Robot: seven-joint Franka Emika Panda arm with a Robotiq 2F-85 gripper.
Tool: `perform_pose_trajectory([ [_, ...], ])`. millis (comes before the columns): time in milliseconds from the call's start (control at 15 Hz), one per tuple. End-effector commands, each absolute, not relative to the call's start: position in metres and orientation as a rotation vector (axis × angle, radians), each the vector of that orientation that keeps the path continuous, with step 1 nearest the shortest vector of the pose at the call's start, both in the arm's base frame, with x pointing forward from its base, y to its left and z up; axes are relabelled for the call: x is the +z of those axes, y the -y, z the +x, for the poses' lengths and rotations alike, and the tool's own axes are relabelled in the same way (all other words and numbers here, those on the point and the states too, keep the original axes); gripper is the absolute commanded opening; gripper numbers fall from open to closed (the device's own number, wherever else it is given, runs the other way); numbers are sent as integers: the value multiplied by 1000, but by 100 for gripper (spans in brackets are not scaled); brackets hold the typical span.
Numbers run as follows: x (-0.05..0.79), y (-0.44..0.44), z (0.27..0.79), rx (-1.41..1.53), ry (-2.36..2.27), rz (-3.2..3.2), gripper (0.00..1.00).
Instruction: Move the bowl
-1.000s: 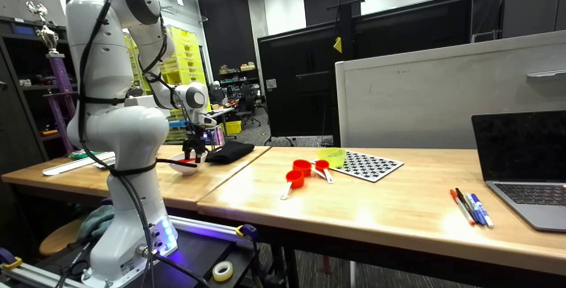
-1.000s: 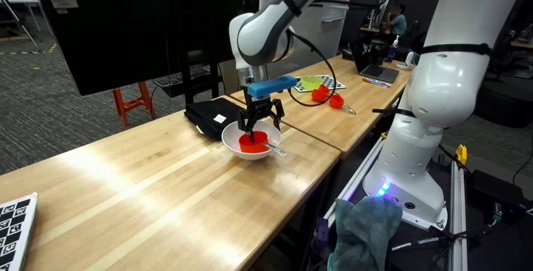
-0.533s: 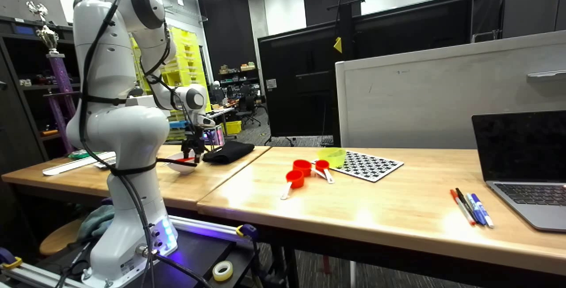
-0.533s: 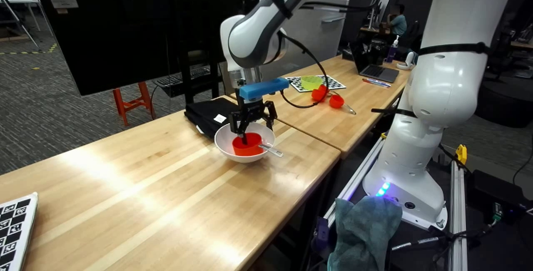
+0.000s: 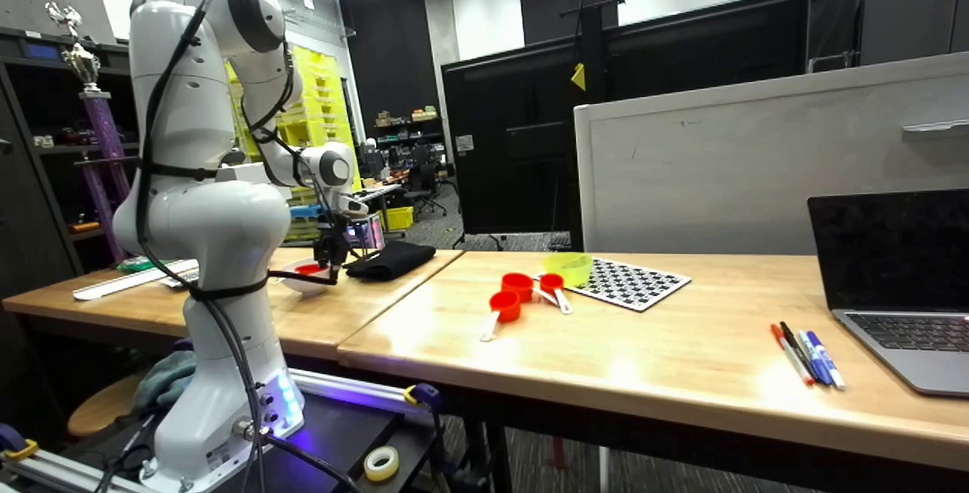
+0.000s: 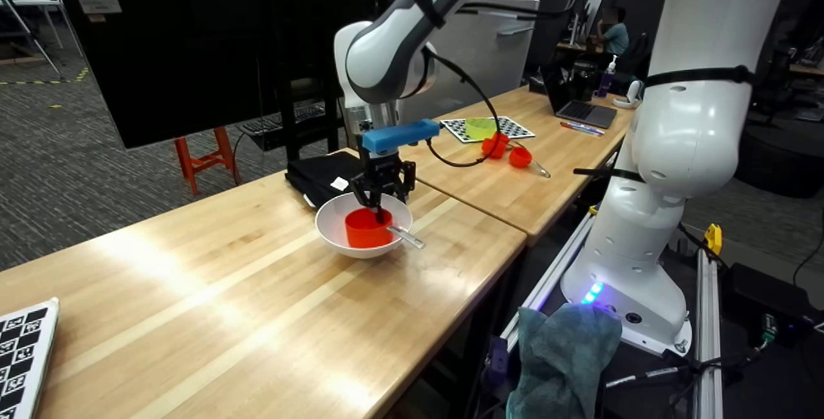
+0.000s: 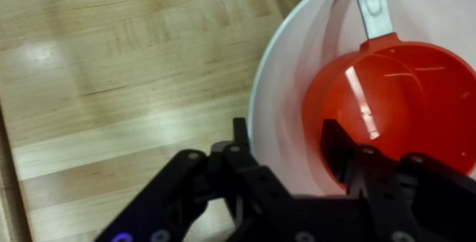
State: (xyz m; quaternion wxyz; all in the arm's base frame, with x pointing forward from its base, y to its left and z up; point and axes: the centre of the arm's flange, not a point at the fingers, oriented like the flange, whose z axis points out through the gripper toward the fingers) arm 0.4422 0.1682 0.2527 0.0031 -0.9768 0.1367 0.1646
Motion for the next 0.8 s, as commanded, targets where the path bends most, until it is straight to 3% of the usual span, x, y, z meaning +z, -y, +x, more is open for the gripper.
perform_pose_trajectory([
  [0, 259, -175, 448, 470, -413, -3072, 22],
  [200, 266, -177, 450, 445, -404, -3076, 5],
  [733, 301, -197, 443, 346, -351, -3134, 4],
])
